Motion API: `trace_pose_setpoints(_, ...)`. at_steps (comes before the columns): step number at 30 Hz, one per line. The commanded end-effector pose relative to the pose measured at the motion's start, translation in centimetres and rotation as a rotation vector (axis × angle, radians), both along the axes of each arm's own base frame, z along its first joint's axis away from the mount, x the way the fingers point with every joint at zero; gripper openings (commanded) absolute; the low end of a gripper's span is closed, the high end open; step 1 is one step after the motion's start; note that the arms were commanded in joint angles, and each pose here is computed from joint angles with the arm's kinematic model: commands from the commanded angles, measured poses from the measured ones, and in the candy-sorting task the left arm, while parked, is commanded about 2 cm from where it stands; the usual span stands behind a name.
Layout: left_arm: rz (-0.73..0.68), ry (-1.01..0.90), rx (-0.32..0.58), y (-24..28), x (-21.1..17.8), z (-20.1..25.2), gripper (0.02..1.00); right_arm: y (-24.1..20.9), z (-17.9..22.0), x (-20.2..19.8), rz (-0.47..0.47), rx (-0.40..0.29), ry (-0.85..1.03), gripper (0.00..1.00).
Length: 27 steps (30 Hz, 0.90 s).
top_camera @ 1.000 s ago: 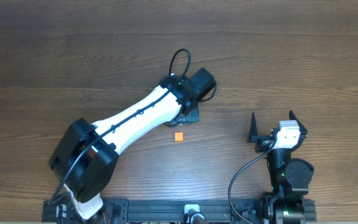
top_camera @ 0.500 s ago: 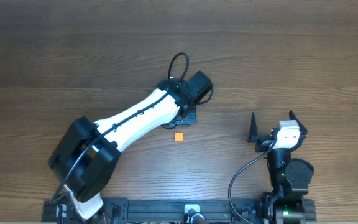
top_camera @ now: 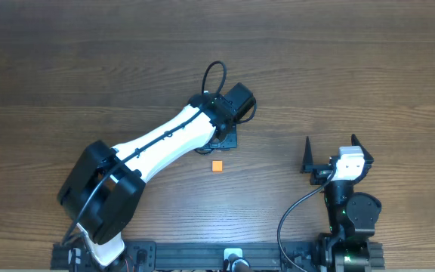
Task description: Stack Cubes
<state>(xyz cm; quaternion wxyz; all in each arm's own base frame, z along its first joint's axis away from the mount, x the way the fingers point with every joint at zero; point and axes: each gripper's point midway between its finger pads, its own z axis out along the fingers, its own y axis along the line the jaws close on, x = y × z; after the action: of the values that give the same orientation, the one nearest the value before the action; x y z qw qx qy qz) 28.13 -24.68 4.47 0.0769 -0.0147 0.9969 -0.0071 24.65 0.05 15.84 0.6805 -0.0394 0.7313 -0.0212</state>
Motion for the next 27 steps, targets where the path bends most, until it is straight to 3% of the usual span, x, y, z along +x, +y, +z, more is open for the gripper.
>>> trace_pose_setpoints(1,-0.019,0.024,0.0,0.1,-0.2,-0.7,0.143,0.0,-0.1,0.0,-0.003,-0.005,-0.001,0.991)
trace_pose_setpoints(27,-0.02,0.056,0.005,-0.2,-0.4,-2.3,0.167,0.0,-0.1,0.0,-0.003,-0.005,-0.001,0.993)
